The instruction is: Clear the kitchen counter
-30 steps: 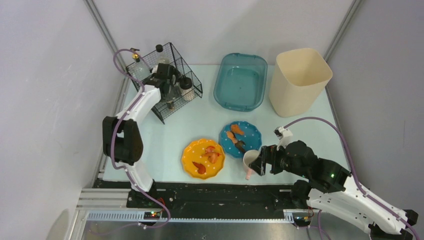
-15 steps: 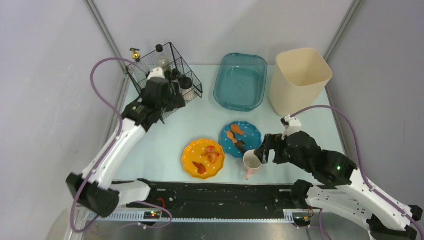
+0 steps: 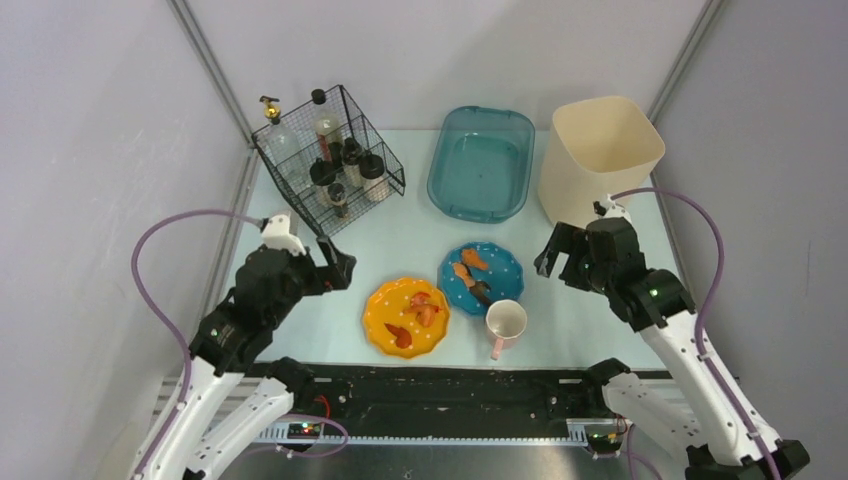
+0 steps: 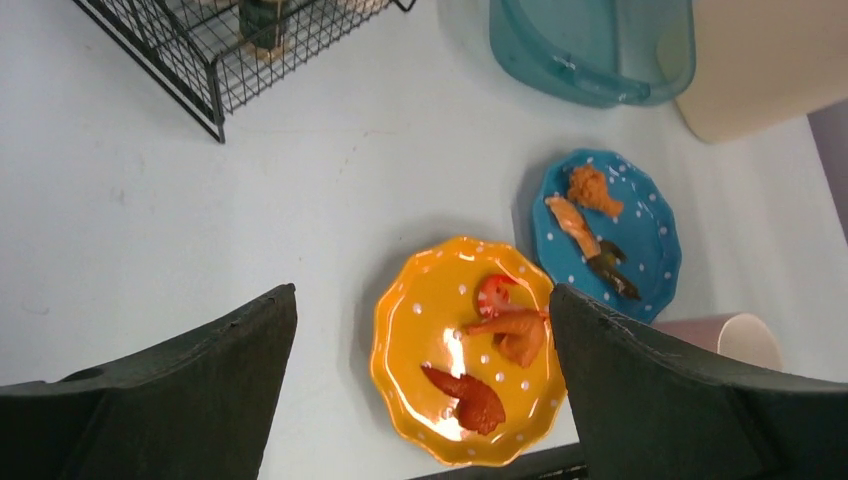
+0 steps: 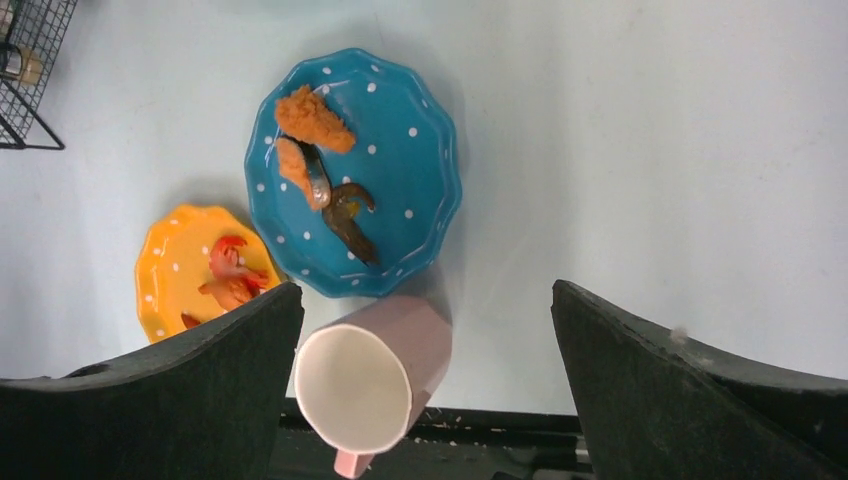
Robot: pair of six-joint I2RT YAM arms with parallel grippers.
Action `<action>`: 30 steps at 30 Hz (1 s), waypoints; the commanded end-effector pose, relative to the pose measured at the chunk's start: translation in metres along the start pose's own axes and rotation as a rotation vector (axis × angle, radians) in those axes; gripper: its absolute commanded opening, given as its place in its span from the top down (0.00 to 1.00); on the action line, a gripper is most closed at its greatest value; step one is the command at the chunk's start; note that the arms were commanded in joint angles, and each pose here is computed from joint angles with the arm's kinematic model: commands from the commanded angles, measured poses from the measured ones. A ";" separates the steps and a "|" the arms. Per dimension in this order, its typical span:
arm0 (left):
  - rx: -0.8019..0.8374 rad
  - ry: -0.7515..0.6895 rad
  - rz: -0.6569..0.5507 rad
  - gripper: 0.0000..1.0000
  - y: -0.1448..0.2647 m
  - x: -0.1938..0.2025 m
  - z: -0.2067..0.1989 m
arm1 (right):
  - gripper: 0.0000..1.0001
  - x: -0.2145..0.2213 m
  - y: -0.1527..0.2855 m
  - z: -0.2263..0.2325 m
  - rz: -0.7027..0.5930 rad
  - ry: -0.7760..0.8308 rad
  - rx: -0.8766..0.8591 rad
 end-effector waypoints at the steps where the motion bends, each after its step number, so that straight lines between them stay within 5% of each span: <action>1: 0.064 -0.015 0.039 0.00 0.001 0.023 0.004 | 0.00 -0.005 -0.022 0.008 0.012 -0.040 -0.095; 14: 0.083 -0.008 0.053 0.00 0.001 0.035 0.008 | 0.09 0.030 -0.101 -0.016 0.057 -0.059 -0.031; 22: 0.071 0.003 0.046 0.00 0.001 0.038 0.011 | 0.36 0.038 -0.136 -0.024 0.106 -0.078 -0.072; 30: 0.053 0.016 0.048 0.00 -0.001 0.039 0.013 | 0.43 0.046 -0.160 -0.022 0.141 -0.094 -0.144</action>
Point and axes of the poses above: each gripper's point midway between its finger pads, its own y axis back along the fingers, its own z axis along the line the jaws close on, x = y × z, the point moved 6 cm from there along y, back along the fingers, and after that the axes turned 4 degrees about y, right-handed, at the moved point
